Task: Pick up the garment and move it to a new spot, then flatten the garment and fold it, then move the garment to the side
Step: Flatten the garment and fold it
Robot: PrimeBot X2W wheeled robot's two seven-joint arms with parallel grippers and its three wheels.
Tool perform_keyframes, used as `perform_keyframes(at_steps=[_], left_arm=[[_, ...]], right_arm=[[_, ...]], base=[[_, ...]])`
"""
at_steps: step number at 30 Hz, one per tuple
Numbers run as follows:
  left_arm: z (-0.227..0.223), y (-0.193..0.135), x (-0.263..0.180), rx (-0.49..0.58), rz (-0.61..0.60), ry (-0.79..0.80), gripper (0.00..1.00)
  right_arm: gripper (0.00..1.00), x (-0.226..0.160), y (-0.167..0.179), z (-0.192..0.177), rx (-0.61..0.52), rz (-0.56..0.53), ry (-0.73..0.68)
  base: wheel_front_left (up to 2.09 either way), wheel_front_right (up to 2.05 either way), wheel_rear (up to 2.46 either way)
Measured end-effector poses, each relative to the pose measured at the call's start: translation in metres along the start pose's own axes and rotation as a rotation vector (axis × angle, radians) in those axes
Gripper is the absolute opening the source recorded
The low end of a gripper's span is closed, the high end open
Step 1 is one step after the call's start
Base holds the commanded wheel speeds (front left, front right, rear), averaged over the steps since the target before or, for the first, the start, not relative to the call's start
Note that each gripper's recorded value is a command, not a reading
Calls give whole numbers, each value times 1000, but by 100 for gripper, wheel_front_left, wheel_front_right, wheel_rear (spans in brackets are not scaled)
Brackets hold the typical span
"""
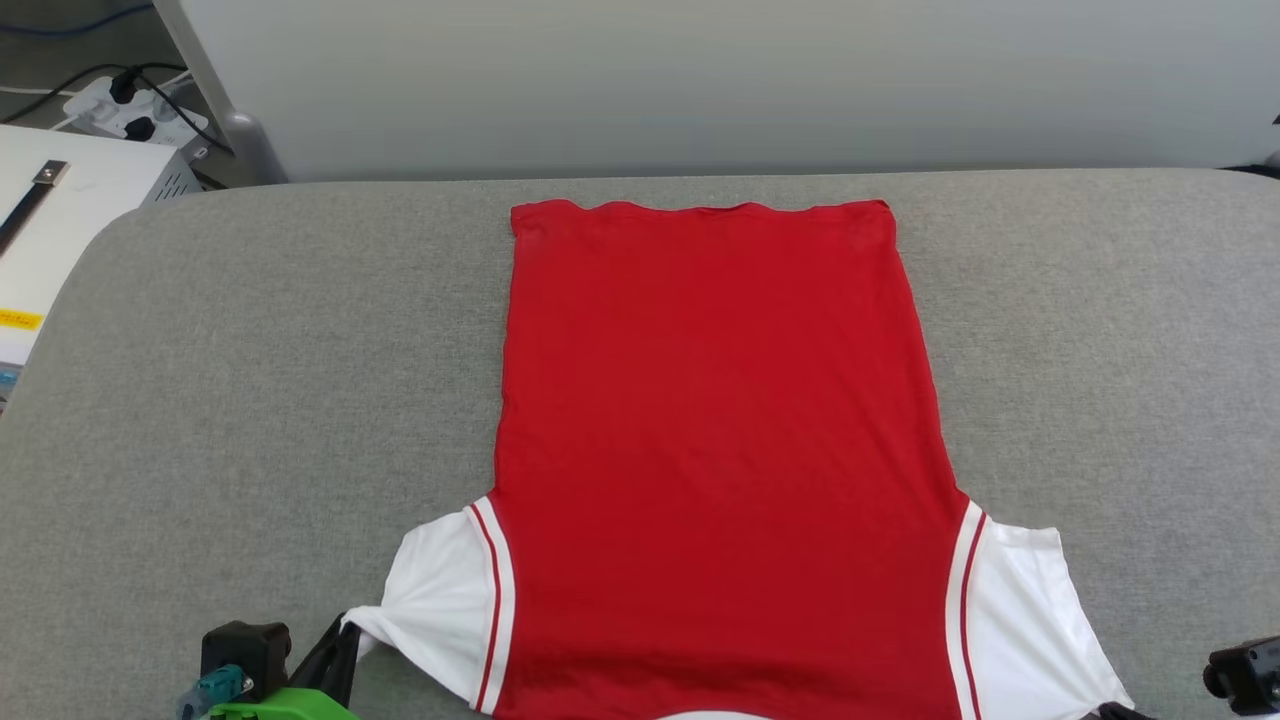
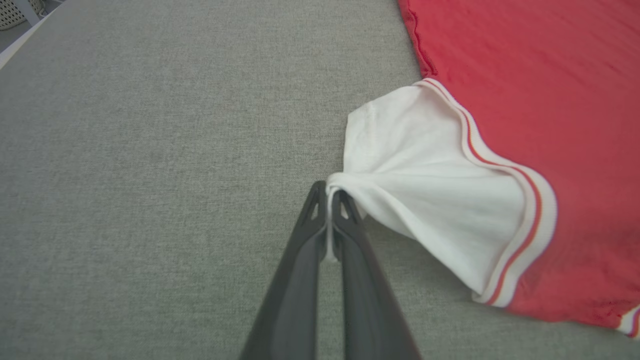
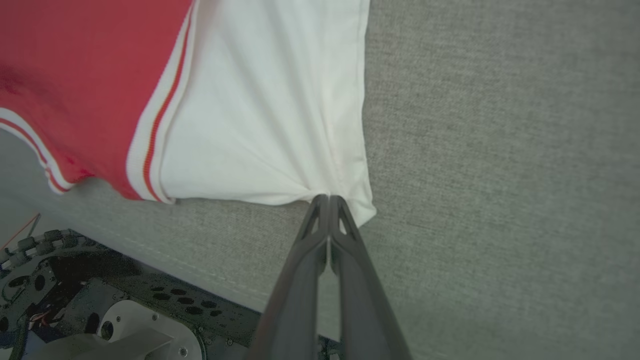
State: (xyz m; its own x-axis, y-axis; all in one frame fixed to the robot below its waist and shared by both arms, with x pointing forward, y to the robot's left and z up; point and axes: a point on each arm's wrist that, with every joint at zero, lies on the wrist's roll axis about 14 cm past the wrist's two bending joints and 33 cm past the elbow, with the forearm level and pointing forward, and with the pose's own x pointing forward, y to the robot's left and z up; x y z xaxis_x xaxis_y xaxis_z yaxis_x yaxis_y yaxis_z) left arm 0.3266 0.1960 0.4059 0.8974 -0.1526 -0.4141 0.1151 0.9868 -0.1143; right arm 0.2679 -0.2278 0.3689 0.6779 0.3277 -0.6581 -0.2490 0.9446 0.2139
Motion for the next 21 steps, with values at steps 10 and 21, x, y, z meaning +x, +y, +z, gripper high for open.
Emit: perform_keyframes(at_steps=[10, 21], left_arm=[[17, -11, 8, 35, -26, -59, 0], [53, -25, 40, 59, -64, -160, 0]], right_arm=[[100, 3, -27, 92, -116, -76, -191], [100, 21, -29, 316, -322, -140, -554]], base=[[0, 0, 0], [0, 0, 0]])
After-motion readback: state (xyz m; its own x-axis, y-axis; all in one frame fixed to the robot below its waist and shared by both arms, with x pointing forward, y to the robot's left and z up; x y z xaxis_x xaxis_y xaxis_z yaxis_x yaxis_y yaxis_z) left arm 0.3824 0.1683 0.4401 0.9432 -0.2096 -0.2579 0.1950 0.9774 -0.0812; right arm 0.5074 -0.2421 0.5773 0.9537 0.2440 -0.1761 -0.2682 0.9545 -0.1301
